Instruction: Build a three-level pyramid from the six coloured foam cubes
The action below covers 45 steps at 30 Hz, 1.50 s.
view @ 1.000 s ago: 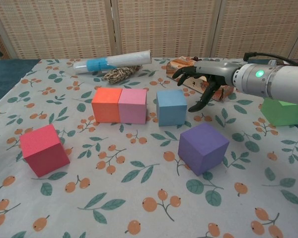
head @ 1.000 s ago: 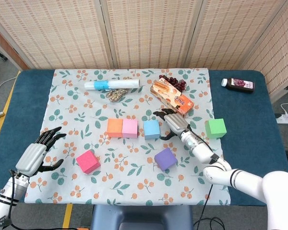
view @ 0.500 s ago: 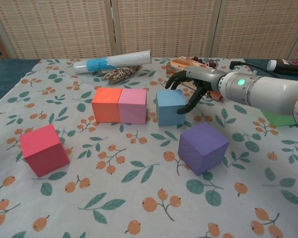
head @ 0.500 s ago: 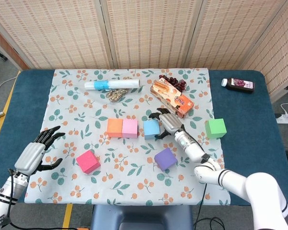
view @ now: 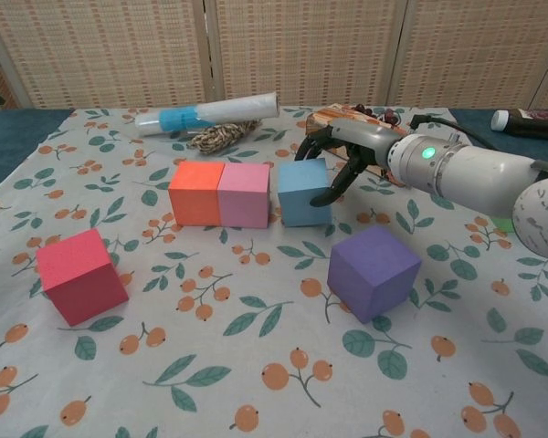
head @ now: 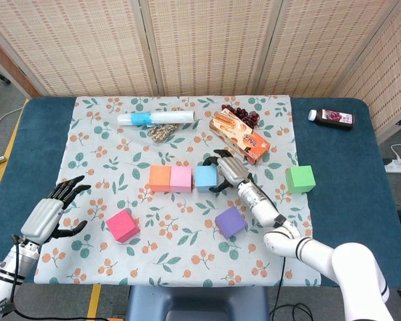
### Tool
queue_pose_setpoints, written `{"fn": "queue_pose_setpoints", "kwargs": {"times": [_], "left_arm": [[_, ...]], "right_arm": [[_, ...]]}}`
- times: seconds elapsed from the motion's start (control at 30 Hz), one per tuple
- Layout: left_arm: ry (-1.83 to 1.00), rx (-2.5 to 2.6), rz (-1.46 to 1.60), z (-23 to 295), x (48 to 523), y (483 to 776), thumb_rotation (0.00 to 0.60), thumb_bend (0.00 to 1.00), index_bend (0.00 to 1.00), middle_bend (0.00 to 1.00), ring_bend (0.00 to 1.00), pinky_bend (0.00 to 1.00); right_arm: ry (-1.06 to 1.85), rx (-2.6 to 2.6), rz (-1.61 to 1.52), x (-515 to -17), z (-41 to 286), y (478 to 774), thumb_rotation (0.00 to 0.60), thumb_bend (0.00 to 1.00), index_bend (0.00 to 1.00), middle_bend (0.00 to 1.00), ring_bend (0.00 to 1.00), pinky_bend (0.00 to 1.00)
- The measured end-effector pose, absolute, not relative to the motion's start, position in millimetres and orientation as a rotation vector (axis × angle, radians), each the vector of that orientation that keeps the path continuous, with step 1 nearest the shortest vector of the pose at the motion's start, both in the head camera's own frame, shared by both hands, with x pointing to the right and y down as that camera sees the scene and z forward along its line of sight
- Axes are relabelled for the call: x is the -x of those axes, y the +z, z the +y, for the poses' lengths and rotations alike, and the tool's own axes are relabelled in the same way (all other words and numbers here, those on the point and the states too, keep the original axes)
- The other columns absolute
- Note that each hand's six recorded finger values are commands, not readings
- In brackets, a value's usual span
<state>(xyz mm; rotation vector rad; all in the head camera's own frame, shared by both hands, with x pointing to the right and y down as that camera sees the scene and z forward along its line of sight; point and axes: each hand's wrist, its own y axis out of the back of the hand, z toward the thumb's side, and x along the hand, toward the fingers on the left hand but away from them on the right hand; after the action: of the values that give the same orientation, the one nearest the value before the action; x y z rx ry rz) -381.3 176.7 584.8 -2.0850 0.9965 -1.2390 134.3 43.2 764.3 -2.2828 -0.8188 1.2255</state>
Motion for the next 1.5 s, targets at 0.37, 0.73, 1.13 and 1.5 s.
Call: {"fn": "queue_pose_setpoints", "kwargs": {"times": [0.37, 0.73, 1.13, 1.5], "left_arm": [[-1.245, 2.088, 0.996, 177.7, 383.4, 585.9, 0.6, 0.32, 0.14, 0.0, 0.0, 0.09], [-1.243, 2.089, 0.994, 177.0, 382.6, 586.1, 0.6, 0.32, 0.14, 0.0, 0.0, 0.09], [-1.243, 2.087, 1.0, 177.9, 384.6, 584.9, 0.6, 0.32, 0.14, 0.0, 0.0, 0.09], [-1.245, 2.089, 1.003, 179.7, 386.8, 585.4, 0.6, 0.32, 0.14, 0.0, 0.0, 0.09]], "right_arm": [[1.235, 2.3, -0.813, -129.4, 43.2, 766.2, 0.6, 0.0, 0.32, 0.31, 0.06, 0.0], [1.248, 2.273, -0.799, -130.0, 42.3, 768.8, 0.6, 0.06, 0.39, 0.35, 0.1, 0.0], [1.224, 2.286, -0.851, -126.7, 39.3, 764.6, 0.6, 0.12, 0.48, 0.4, 0.16, 0.0], [1.241, 2.321, -0.878, -121.5, 42.1, 765.4, 0.6, 0.12, 0.48, 0.4, 0.16, 0.0]]}}
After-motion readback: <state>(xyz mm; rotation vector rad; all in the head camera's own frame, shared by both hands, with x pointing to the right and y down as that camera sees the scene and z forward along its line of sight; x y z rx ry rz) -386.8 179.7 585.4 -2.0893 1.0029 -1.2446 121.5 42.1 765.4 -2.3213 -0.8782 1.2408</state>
